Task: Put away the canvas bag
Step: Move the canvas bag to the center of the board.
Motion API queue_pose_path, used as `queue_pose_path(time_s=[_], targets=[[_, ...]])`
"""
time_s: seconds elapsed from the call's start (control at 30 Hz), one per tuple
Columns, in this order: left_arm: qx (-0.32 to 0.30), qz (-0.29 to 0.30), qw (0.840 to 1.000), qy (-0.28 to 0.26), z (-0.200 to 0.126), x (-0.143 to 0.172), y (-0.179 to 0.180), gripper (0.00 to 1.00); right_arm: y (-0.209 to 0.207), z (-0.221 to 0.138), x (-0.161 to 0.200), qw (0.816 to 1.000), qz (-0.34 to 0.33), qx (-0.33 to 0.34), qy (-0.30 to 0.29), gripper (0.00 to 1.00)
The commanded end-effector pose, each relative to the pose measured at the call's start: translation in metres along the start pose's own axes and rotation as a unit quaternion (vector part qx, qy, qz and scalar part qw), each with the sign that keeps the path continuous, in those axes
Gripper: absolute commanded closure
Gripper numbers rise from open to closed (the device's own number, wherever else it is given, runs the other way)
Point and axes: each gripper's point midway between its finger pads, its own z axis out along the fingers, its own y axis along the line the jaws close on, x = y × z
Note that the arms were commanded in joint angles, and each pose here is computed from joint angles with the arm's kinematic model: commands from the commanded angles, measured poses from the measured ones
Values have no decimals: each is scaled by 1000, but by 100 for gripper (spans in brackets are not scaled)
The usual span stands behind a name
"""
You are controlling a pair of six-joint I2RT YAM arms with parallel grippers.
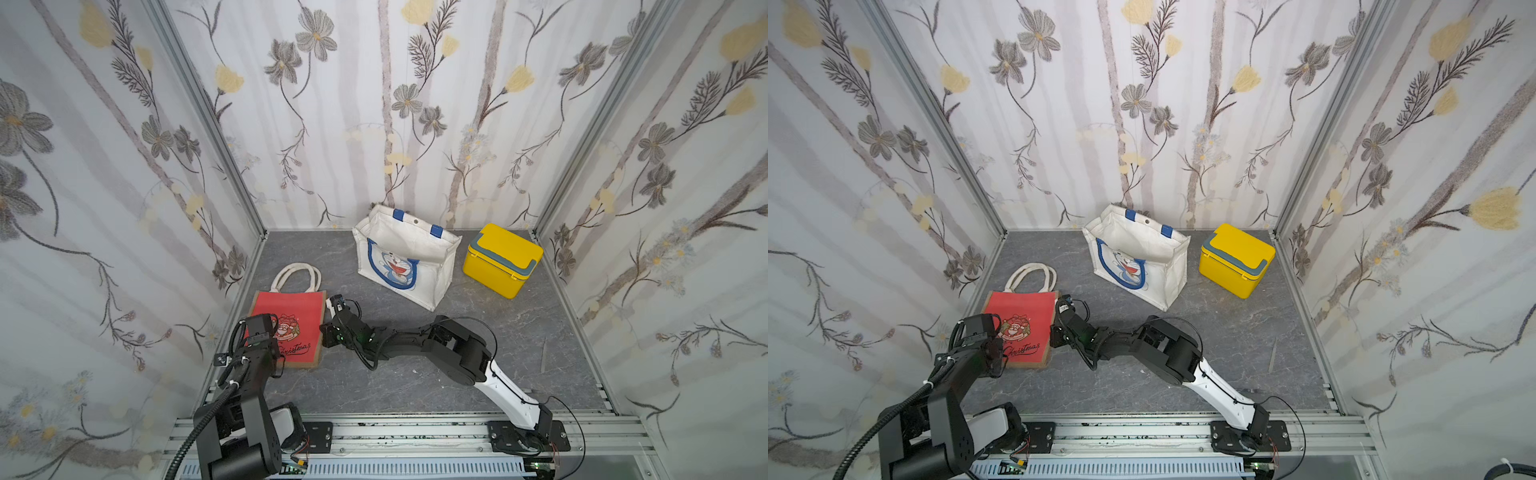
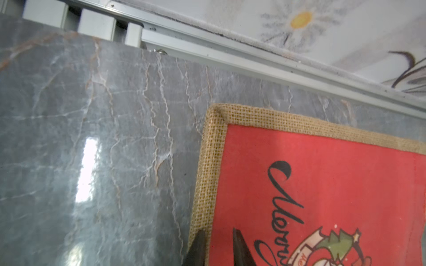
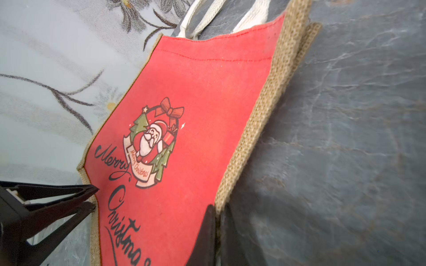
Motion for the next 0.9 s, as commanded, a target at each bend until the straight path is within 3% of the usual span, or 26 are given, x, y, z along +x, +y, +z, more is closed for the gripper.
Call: queue_pose_path(time_s=[0.0,0.27,0.43,0.6,0.67,0.7,0.8,0.87], targets=[[-17,-25,999,27,10,4,9,83,-12,12,14,999,-5,25,30,100],[-17,-48,996,66,16,15,6,80,-19,15,5,999,-7,33,25,100],[-6,-57,994,97,15,28,6,66,-23,14,-14,999,-12,37,13,100],[8,-54,993,102,8,28,0,62,-21,9,-33,999,-24,36,1,95],[16,-56,993,101,4,27,-3,59,-18,6,-40,999,-31,36,-3,88],[20,-58,993,102,2,27,-4,54,-16,3,-43,999,-34,37,-6,81],[35,-57,991,113,-7,32,-9,42,-12,-6,-55,998,-42,38,-19,71],[39,-56,991,114,-11,32,-10,33,-7,-11,-62,998,-49,36,-22,54]])
